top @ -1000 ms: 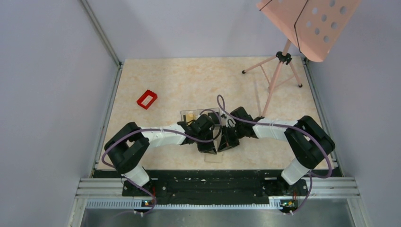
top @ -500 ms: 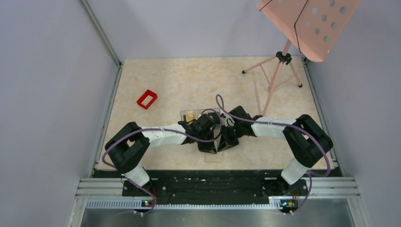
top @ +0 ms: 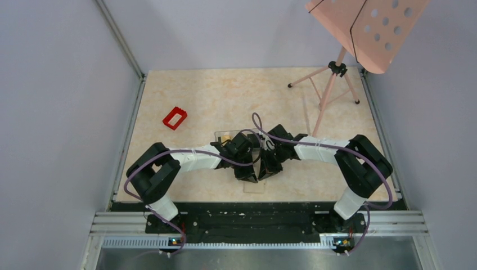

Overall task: Put the credit cards into the card holder
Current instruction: Close the card holder at the center of the board, then reset both arms

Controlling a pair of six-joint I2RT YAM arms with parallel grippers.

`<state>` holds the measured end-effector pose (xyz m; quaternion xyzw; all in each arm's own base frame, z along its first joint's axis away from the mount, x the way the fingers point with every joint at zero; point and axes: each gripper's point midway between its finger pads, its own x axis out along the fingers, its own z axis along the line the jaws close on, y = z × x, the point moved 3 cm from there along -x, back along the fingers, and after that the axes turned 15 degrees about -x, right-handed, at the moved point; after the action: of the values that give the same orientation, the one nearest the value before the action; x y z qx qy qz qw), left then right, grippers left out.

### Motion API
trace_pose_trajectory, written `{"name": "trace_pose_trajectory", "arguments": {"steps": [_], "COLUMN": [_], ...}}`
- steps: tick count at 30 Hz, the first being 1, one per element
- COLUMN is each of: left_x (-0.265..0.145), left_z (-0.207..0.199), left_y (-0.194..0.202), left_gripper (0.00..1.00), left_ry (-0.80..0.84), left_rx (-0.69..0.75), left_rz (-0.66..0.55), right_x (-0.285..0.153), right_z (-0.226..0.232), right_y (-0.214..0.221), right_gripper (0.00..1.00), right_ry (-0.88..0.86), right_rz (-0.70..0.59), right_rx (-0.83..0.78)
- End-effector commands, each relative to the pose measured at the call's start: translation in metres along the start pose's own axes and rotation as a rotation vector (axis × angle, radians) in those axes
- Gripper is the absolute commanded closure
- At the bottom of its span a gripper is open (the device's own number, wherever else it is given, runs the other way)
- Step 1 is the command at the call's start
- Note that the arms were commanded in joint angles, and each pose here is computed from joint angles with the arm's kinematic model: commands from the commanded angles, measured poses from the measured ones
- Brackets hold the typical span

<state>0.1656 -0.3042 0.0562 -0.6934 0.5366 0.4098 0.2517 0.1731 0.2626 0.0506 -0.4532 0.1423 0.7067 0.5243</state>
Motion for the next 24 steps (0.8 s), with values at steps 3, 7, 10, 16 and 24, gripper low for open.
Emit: {"name": "trace_pose_trajectory", "arguments": {"steps": [3,7,10,16,24], "left_x": [0.021,0.019,0.011,-0.036,-0.102], "left_z": [0.026,0.023,0.008,-0.04,-0.08], "left_y": [-0.018,-0.02,-0.023,-0.03,-0.035], "left_gripper": [1.0,1.0,1.0,0.75,0.27], "left_ry": [-0.079,-0.06,-0.005,0.178,0.518], "left_rx": [-0.026,-0.01,0.032,0.122,0.136], "left_rz": [-0.103,-0.115,-0.131,-0.243,-0.358], "right_x": [0.019,0.017,0.008,-0.038,-0.118], "right_z": [-0.035,-0.027,-0.011,0.028,0.03], "right_y": [0.027,0.02,0.003,-0.046,-0.077], "right_gripper": [1.0,1.0,1.0,0.95,0.35], "right_ry": [0.272,0.244,0.199,0.123,0.074], "right_rz": [0.102,0.078,0.016,-0.198,-0.457], "right_rx": [-0.055,-0.084,-0.116,-0.179,-0.128]}}
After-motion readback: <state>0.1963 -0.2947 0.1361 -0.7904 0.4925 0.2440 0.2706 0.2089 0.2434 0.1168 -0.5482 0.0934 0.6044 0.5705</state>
